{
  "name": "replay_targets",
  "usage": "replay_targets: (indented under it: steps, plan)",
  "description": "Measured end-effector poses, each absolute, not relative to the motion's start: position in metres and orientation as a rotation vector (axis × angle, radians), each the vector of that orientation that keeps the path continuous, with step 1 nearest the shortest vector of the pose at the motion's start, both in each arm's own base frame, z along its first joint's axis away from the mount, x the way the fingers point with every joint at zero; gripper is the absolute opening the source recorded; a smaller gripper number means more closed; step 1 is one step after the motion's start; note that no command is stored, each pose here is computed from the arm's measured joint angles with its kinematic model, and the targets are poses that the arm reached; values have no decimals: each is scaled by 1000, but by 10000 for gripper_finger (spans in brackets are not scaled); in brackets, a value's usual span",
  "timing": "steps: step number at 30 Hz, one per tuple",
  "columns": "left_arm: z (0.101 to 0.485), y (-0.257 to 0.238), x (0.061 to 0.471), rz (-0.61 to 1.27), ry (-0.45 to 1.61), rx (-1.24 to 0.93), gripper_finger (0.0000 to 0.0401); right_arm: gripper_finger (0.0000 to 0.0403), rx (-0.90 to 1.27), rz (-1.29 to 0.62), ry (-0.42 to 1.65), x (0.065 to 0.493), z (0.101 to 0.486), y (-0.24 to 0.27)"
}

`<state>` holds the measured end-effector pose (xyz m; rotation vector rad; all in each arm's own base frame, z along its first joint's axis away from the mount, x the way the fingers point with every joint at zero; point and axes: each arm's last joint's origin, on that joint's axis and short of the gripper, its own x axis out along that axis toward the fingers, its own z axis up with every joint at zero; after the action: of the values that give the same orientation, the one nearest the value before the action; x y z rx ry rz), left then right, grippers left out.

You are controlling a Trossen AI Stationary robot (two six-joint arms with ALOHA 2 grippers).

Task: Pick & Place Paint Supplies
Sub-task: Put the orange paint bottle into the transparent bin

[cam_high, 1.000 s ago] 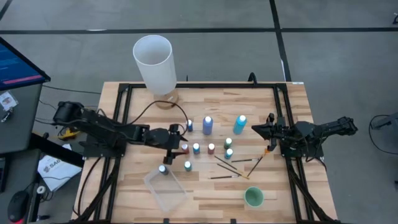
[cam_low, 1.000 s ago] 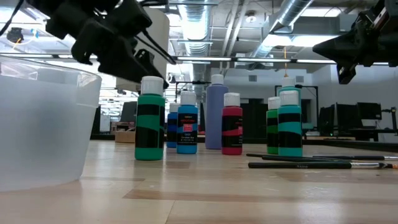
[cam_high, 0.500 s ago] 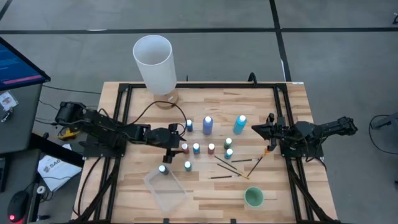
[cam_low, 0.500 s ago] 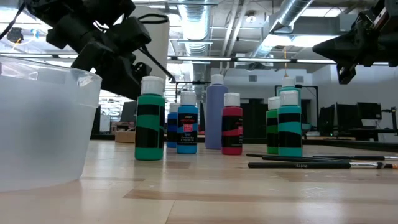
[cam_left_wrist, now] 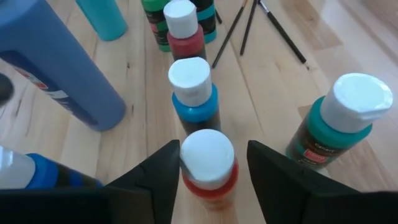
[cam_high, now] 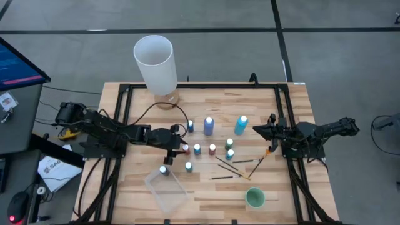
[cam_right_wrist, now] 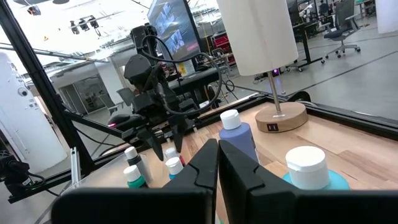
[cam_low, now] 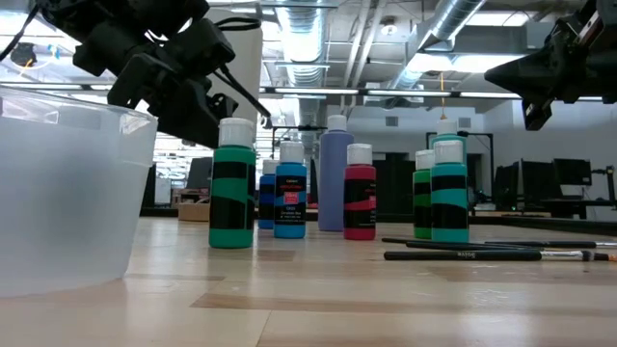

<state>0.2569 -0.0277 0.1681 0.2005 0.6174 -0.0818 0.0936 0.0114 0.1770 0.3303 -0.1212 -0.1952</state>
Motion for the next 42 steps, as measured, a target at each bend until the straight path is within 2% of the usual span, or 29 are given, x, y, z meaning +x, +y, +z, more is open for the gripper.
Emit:
replay_targets:
  steps: [13,19,27,42]
  plan:
    - [169,-28,257,-95,610,195,92,8,330,-195,-121,94,177,11]
    - [180,-28,254,-93,561,189,90,8,330,-195,-121,94,177,11]
    - [232,-35,227,-121,349,177,89,8,330,-195,-119,94,177,11]
    - [273,-64,152,-384,266,-8,88,8,330,-195,-120,94,177,11]
